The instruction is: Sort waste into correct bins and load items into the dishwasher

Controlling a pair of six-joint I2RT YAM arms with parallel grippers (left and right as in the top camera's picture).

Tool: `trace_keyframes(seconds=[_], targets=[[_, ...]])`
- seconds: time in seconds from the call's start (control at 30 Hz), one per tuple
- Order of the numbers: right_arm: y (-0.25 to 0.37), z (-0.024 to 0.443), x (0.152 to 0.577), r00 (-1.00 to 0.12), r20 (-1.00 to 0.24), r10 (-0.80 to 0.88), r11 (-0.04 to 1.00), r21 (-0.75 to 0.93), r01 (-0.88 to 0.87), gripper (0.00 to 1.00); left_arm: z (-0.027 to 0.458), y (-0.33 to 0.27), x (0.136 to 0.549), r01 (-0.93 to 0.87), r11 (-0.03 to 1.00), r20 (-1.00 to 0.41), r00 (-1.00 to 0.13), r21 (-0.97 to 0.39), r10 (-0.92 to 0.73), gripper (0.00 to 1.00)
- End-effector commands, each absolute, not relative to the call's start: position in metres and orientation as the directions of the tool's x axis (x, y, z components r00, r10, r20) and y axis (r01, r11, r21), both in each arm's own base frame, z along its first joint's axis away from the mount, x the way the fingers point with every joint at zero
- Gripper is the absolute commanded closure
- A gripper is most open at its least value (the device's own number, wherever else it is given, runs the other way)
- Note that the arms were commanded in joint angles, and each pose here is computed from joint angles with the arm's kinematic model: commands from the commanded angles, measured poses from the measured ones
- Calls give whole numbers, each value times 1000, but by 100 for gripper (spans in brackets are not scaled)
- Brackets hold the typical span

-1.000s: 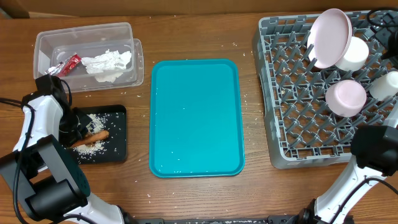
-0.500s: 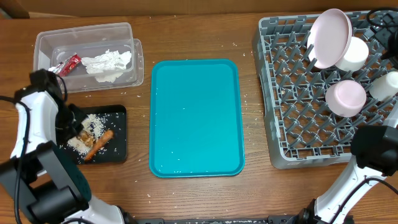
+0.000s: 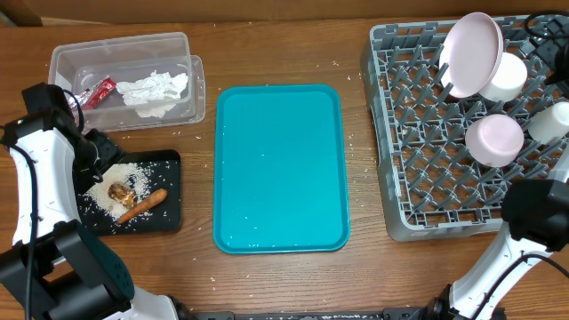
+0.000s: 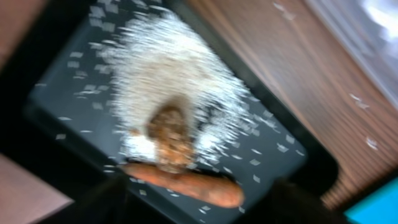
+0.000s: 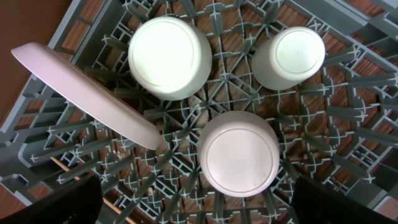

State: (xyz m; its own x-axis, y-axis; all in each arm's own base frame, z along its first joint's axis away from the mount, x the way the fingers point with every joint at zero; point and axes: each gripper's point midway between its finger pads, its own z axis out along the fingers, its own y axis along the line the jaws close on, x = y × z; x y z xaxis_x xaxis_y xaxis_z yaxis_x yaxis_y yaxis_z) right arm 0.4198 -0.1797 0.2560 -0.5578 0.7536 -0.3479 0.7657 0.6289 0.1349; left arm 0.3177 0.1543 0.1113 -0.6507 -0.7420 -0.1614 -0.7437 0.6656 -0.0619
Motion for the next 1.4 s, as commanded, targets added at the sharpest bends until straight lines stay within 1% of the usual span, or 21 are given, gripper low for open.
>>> trace_keyframes(seconds=[0.0, 0.03, 0.13, 0.23, 0.3, 0.4, 0.43, 0.47, 0.53, 0.7, 0.93, 1.37], targets=[[-180, 277, 418, -537, -394, 746, 632, 163, 758, 0, 138, 126, 341, -611, 751, -177, -734, -249, -656, 12], [-180, 277, 418, -537, -394, 746, 632, 163, 758, 0, 148, 121, 343, -593, 758, -196, -737, -271, -647, 10], [-180, 277, 418, -537, -394, 746, 632, 163, 758, 0, 178, 116, 344, -556, 780, -277, -731, -288, -624, 10], [-180, 277, 418, -537, -394, 746, 632, 163, 758, 0, 219, 116, 333, -535, 797, -395, -692, -280, -604, 10], [-180, 277, 418, -537, -394, 746, 632, 163, 758, 0, 244, 121, 321, -552, 794, -475, -643, -255, -601, 10], [-180, 277, 418, -537, -394, 746, 632, 163, 758, 0, 279, 139, 296, -658, 722, -583, -508, -212, -634, 8], [-180, 277, 418, -537, -394, 746, 632, 163, 758, 0, 289, 144, 287, -693, 692, -615, -460, -202, -640, 5], [-180, 277, 418, -537, -394, 746, 632, 163, 758, 0, 296, 148, 280, -715, 671, -638, -426, -197, -641, 0], [-180, 277, 418, -537, -394, 746, 632, 163, 758, 0, 306, 150, 271, -732, 654, -666, -391, -193, -635, 0], [-180, 277, 418, -537, -394, 746, 632, 163, 758, 0, 304, 147, 268, -730, 655, -655, -401, -193, -640, 0], [-180, 277, 418, -537, -394, 746, 632, 163, 758, 0, 294, 145, 291, -697, 677, -628, -423, -235, -653, 0], [-180, 277, 418, -537, -394, 746, 632, 163, 758, 0, 250, 154, 309, -725, 665, -526, -500, -180, -688, 0]])
